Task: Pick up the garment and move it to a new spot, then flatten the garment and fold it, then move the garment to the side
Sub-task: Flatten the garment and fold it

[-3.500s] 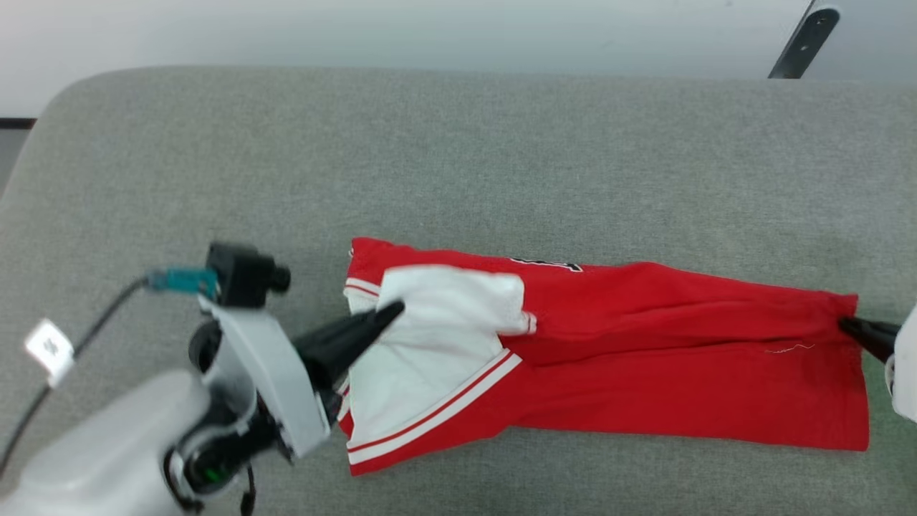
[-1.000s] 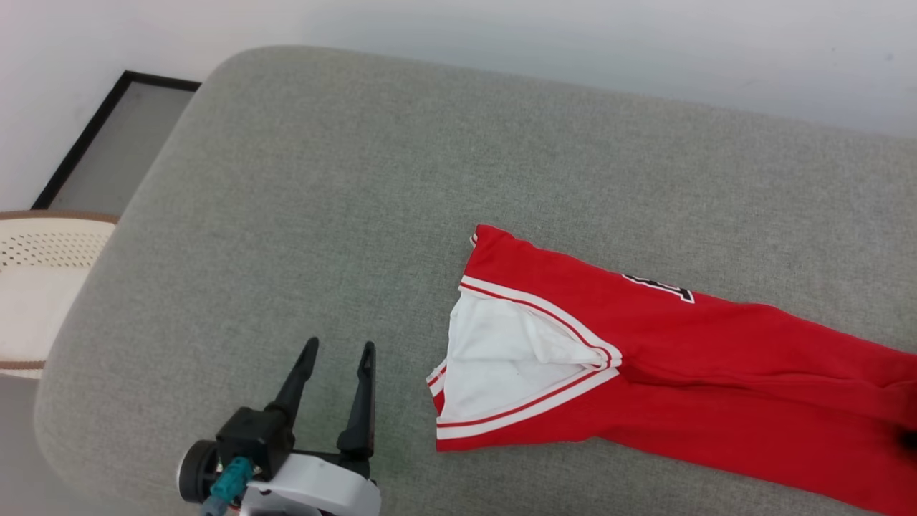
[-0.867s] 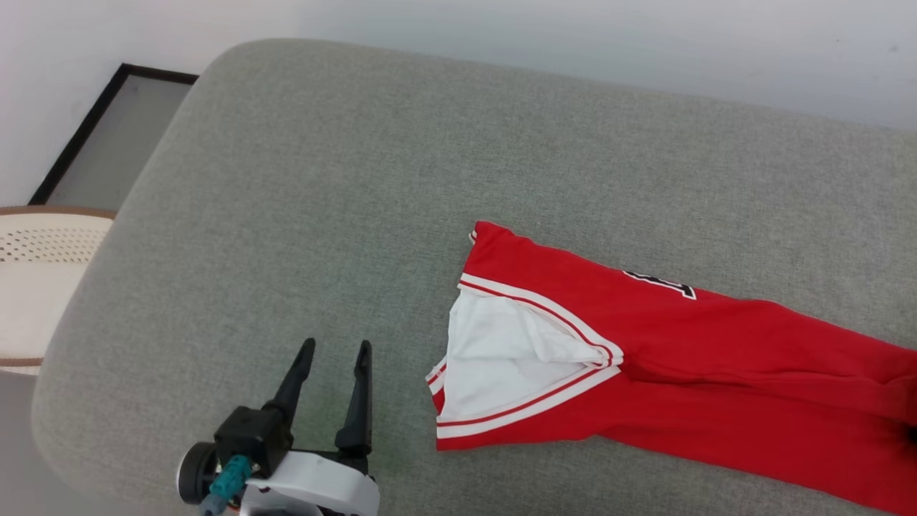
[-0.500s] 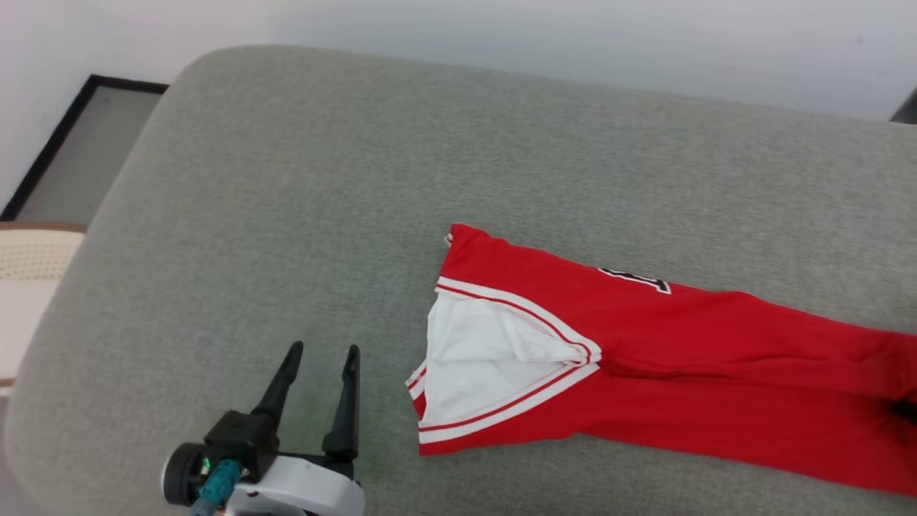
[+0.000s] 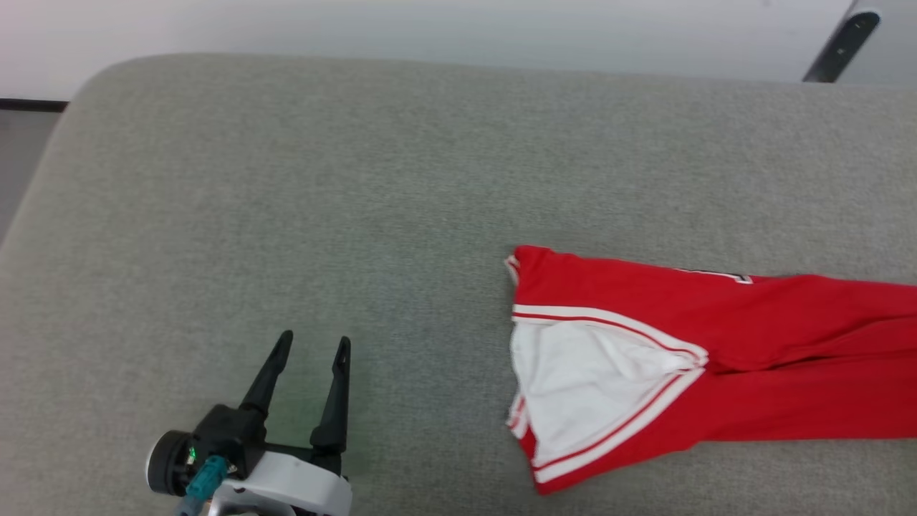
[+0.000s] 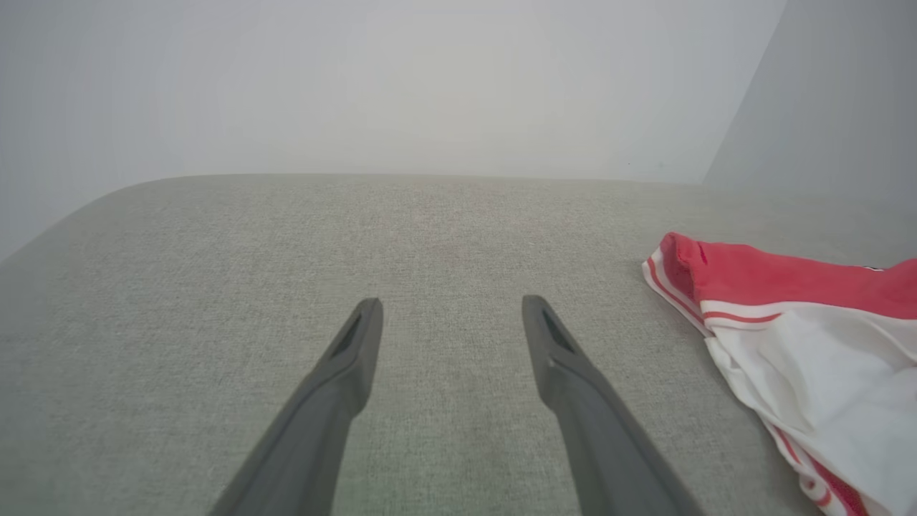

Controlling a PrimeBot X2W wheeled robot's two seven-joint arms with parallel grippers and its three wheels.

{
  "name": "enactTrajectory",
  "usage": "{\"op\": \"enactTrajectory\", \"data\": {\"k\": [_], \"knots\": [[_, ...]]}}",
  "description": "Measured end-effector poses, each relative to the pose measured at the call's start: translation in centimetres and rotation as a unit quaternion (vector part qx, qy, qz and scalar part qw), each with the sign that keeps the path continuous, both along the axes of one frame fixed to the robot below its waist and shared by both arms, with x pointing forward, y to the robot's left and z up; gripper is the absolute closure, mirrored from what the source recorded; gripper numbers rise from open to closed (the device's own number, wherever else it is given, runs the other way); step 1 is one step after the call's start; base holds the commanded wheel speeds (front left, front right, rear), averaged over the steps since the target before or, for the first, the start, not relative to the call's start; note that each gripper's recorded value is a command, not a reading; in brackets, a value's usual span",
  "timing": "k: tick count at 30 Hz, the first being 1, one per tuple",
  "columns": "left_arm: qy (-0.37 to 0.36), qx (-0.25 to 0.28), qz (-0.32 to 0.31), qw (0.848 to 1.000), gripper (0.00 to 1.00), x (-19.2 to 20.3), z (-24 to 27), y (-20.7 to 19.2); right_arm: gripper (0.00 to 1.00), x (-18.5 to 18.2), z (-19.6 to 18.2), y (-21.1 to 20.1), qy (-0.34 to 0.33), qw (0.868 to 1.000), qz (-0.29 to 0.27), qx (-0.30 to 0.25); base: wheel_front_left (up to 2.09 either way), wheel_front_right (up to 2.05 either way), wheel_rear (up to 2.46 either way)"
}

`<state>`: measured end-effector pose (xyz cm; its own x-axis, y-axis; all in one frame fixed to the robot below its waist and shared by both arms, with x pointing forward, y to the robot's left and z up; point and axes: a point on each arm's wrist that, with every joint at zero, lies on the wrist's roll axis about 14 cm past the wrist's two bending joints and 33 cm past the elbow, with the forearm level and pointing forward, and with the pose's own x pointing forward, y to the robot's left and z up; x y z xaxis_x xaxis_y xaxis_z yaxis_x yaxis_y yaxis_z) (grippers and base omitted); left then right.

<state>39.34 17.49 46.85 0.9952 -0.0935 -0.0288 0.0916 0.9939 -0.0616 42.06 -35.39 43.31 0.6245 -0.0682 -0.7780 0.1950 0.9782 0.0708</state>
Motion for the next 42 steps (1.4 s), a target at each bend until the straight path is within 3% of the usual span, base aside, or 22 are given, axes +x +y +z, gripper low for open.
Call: {"op": "enactTrajectory", "data": {"k": [4, 8, 14, 19, 26, 37, 42], "knots": [[0.008, -0.003, -0.014, 1.000, 0.00, 0.4, -0.6, -0.9, 1.00, -0.5, 1.0, -2.1, -0.017, 0.999, -0.026, -0.015, 0.00, 0.00, 0.00], [0.011, -0.009, -0.022, 1.000, 0.00, 0.6, -0.9, -1.6, 1.00, -0.5, 1.9, -1.7, -0.028, 0.999, -0.012, -0.023, 0.00, 0.00, 0.00], [0.006, -0.018, -0.023, 1.000, 0.00, 0.1, -0.4, -1.9, 1.00, 0.4, 3.9, 3.5, -0.056, 0.995, 0.081, -0.026, 0.00, 0.00, 0.00], [0.005, -0.027, -0.016, 1.000, 0.00, -0.9, -0.2, -1.8, 1.00, 1.2, 6.1, 9.9, -0.087, 0.980, 0.179, -0.012, 0.00, 0.00, 0.00], [0.005, -0.035, 0.012, 0.999, 0.00, -2.4, 0.0, -0.5, 1.00, 0.7, 7.5, 20.5, -0.105, 0.939, 0.326, 0.032, 0.00, 0.00, 0.00], [0.000, -0.040, 0.064, 0.997, 0.00, -4.5, 0.4, 2.6, 1.00, -2.0, 8.3, 34.2, -0.110, 0.856, 0.496, 0.097, 0.00, 0.00, 0.00], [0.001, -0.043, 0.080, 0.996, 0.00, -5.0, 0.4, 3.4, 1.00, -3.1, 6.7, 36.6, -0.079, 0.839, 0.527, 0.110, 0.00, 0.00, 0.00]]}}
